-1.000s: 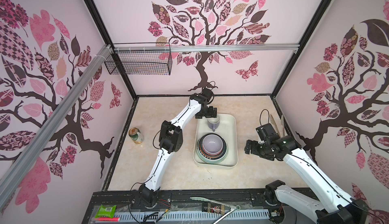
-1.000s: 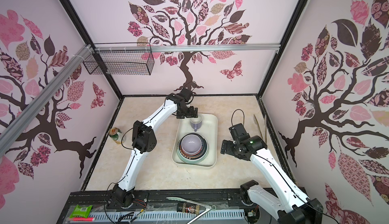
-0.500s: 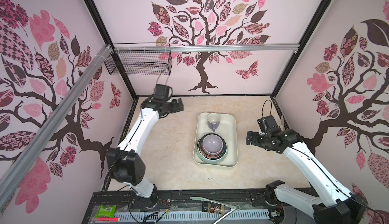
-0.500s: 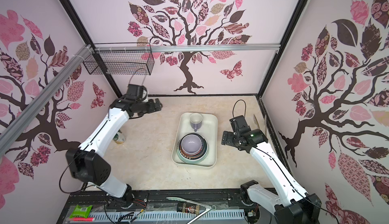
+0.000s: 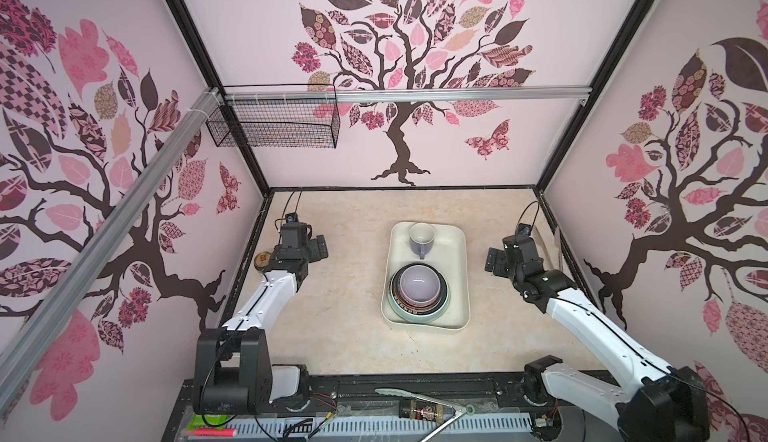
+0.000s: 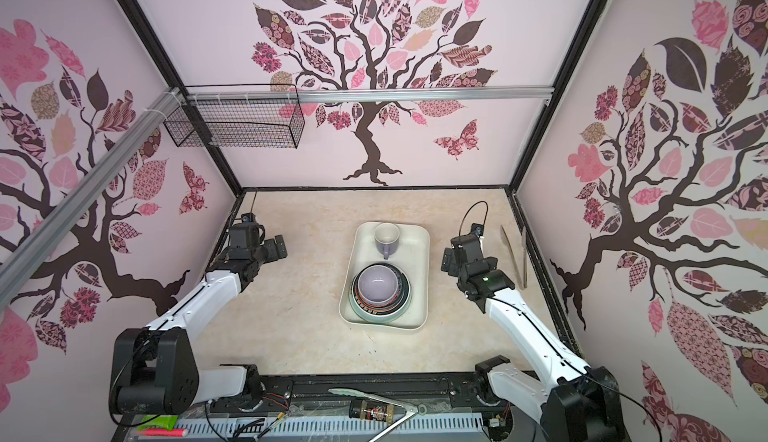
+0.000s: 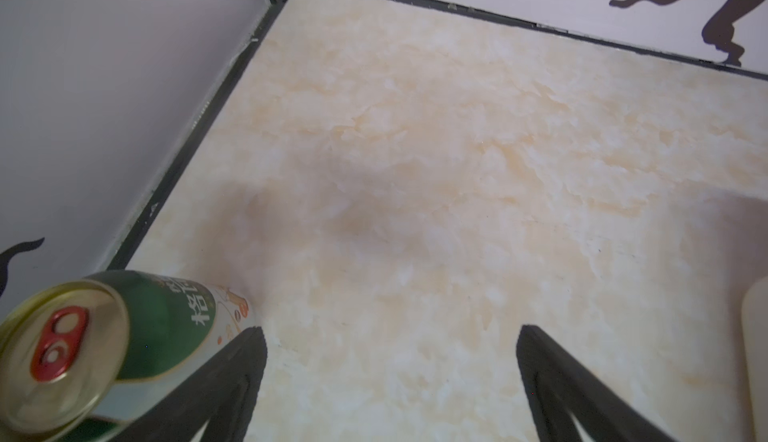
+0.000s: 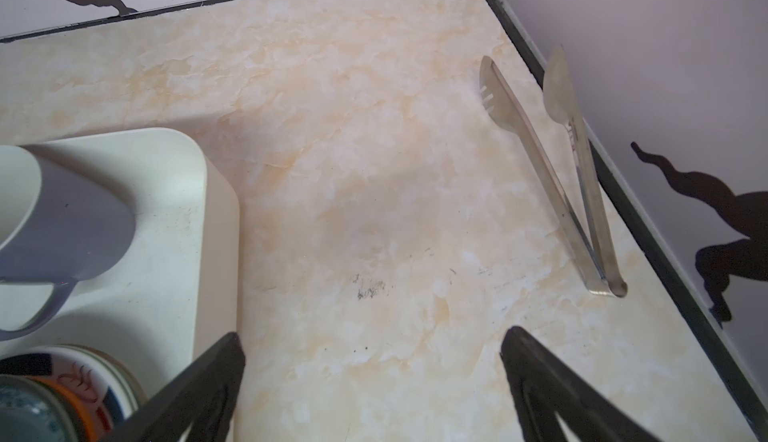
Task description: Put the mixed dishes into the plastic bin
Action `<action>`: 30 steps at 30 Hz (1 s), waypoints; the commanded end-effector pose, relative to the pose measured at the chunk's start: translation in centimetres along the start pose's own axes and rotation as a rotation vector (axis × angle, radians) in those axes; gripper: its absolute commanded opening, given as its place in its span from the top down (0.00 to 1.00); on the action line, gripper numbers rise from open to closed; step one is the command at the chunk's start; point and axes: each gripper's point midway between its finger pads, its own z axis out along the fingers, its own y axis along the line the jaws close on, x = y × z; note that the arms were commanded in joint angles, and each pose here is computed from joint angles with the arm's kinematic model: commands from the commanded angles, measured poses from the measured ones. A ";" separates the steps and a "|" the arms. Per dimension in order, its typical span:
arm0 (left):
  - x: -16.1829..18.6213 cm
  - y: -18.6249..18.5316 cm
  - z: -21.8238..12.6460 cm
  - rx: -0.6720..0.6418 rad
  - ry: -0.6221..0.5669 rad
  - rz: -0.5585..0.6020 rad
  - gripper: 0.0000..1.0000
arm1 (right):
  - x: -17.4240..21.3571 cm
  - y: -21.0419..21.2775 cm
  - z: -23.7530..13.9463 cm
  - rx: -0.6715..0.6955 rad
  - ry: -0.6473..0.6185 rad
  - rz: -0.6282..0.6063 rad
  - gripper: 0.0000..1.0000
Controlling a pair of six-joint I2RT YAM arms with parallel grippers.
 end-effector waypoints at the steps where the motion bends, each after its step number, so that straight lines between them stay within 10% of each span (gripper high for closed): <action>1: -2.8 1.0 0.6 0.036 -0.172 -0.049 0.02 | -4.9 -0.2 0.0 0.038 -0.246 -0.058 0.00; 30: 3.0 -0.1 3.7 0.056 -0.346 0.067 0.02 | -0.1 -0.9 8.6 -0.141 -0.462 0.009 0.01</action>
